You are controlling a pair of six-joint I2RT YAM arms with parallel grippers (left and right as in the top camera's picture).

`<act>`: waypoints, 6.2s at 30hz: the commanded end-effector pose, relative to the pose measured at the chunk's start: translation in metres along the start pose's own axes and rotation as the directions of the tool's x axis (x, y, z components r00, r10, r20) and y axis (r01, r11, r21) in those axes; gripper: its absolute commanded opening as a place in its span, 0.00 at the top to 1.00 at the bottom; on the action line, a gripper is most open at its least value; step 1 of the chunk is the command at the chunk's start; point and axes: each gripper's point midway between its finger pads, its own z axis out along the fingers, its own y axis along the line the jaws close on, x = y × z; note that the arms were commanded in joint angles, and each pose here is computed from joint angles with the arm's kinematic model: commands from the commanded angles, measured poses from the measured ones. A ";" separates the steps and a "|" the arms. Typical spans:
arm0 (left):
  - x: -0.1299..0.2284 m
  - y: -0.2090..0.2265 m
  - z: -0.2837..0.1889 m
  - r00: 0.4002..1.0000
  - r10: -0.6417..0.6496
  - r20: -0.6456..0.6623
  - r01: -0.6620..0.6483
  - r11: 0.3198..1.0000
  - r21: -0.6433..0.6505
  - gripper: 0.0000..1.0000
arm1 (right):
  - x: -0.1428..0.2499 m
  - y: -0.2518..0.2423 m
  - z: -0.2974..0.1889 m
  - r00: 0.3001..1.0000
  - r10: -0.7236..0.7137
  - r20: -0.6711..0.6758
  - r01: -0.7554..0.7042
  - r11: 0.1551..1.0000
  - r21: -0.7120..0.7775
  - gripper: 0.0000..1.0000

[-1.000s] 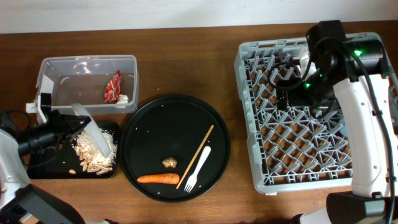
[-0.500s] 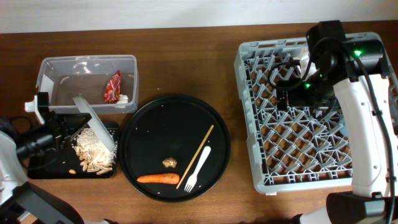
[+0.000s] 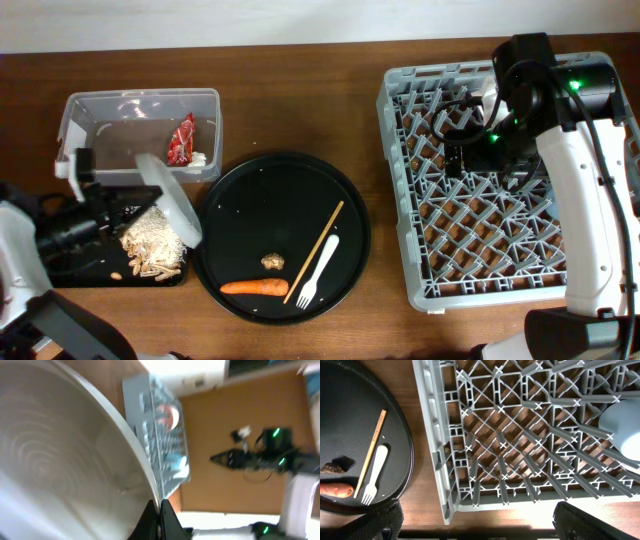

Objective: Sort waste into correct bins and load items into the dishwasher rack
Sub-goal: 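Tilt the plate with the left gripper to pour rice onto the tray, then set the empty plate back on the round tray and release it, then grasp the white plate with the right gripper and lift it, then place the plate upright in the rack with the right gripper, then grasp the white plastic fork with the right gripper and place it in the rack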

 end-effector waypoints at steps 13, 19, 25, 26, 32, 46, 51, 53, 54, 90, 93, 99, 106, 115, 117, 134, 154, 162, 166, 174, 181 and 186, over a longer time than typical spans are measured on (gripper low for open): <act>0.062 0.023 0.182 0.812 0.246 -0.530 -0.513 0.735 -0.444 1.00 | -0.002 -0.002 -0.001 1.000 -0.006 0.007 0.005 1.000 0.009 0.01; 0.100 0.030 0.224 0.752 0.262 -0.605 -0.626 0.570 -0.532 1.00 | -0.001 -0.002 -0.001 1.000 -0.005 0.006 0.005 1.000 0.008 0.01; 0.136 0.040 0.249 0.703 0.231 -0.672 -0.662 0.558 -0.501 0.94 | -0.001 0.001 -0.001 1.000 -0.007 0.004 0.007 1.000 -0.009 0.01; 0.137 0.039 0.250 0.702 0.234 -0.672 -0.663 0.559 -0.498 0.88 | -0.001 0.002 -0.001 1.000 -0.007 0.003 0.007 1.000 -0.014 0.01; 0.115 0.018 0.237 0.739 0.255 -0.623 -0.633 0.578 -0.515 0.61 | 0.001 0.008 -0.001 1.000 -0.007 -0.006 0.007 0.999 -0.048 0.01; 0.017 0.002 0.039 0.983 0.118 -0.139 -0.181 0.555 -0.812 0.14 | 0.010 0.143 0.019 0.968 -0.250 0.010 0.246 0.944 -0.221 0.01; 0.016 0.011 0.028 0.991 0.081 -0.109 -0.136 0.542 -0.829 0.13 | 0.020 0.184 0.064 0.957 -0.271 -0.107 0.245 0.947 -0.208 0.01; 0.016 0.012 0.027 0.991 0.083 -0.109 -0.136 0.536 -0.833 0.13 | 0.025 0.194 0.085 0.952 -0.254 -0.173 0.222 0.957 -0.186 0.06; 0.015 0.013 0.024 0.991 0.085 -0.107 -0.136 0.522 -0.842 0.13 | 0.029 0.200 0.102 0.942 -0.257 -0.217 0.222 0.959 -0.174 0.08; 0.018 0.015 0.023 0.991 0.073 -0.114 -0.135 0.515 -0.846 0.13 | 0.017 0.196 0.209 0.918 -0.191 -0.349 0.181 0.982 -0.061 0.96; 0.019 0.015 0.022 0.991 0.070 -0.115 -0.134 0.515 -0.847 0.13 | -0.014 0.179 0.164 0.958 -0.165 -0.236 0.165 0.986 -0.020 0.96; 0.019 0.015 0.022 0.991 0.070 -0.115 -0.135 0.513 -0.848 0.13 | -0.069 0.099 0.041 0.991 -0.087 0.098 0.068 0.981 0.180 0.96; 0.017 0.017 0.018 0.991 0.076 -0.111 -0.134 0.490 -0.861 0.13 | -0.088 -0.034 -0.078 0.875 -0.002 0.485 -0.315 0.758 0.571 0.96; 0.017 0.017 0.018 0.991 0.076 -0.111 -0.134 0.490 -0.862 0.13 | -0.073 -0.103 -0.014 0.867 0.156 0.472 -0.481 0.507 0.716 0.96; 0.017 0.017 0.018 0.991 0.076 -0.111 -0.134 0.490 -0.861 0.13 | -0.069 -0.102 0.007 0.881 0.165 0.444 -0.461 0.513 0.724 0.96; 0.017 0.017 0.018 0.991 0.075 -0.111 -0.134 0.490 -0.862 0.13 | -0.043 0.016 0.063 0.959 0.037 0.282 -0.214 0.748 0.628 0.01; 0.017 0.017 0.018 0.991 0.075 -0.111 -0.134 0.490 -0.862 0.13 | -0.053 -0.131 0.013 0.821 0.479 0.311 -0.531 0.841 0.103 0.92; 0.017 0.017 0.018 0.991 0.074 -0.111 -0.134 0.489 -0.862 0.13 | -0.086 -0.088 0.070 0.931 0.336 0.145 -0.311 0.935 -0.168 0.92; 0.018 0.017 0.018 0.991 0.073 -0.112 -0.133 0.489 -0.862 0.13 | -0.084 -0.021 0.080 0.991 0.007 0.130 0.050 0.902 -0.430 0.91; 0.019 0.018 0.018 0.991 0.067 -0.115 -0.133 0.488 -0.863 0.11 | -0.071 -0.067 0.080 0.984 0.163 0.073 -0.152 0.978 -0.141 0.91; 0.021 0.018 0.017 0.991 0.058 -0.119 -0.132 0.486 -0.864 0.04 | -0.046 -0.069 0.021 0.965 0.194 0.179 -0.184 0.980 -0.073 0.84; 0.020 0.018 0.017 0.991 0.062 -0.117 -0.132 0.487 -0.863 0.03 | -0.012 -0.002 -0.007 0.985 0.100 0.144 -0.065 0.972 -0.226 0.72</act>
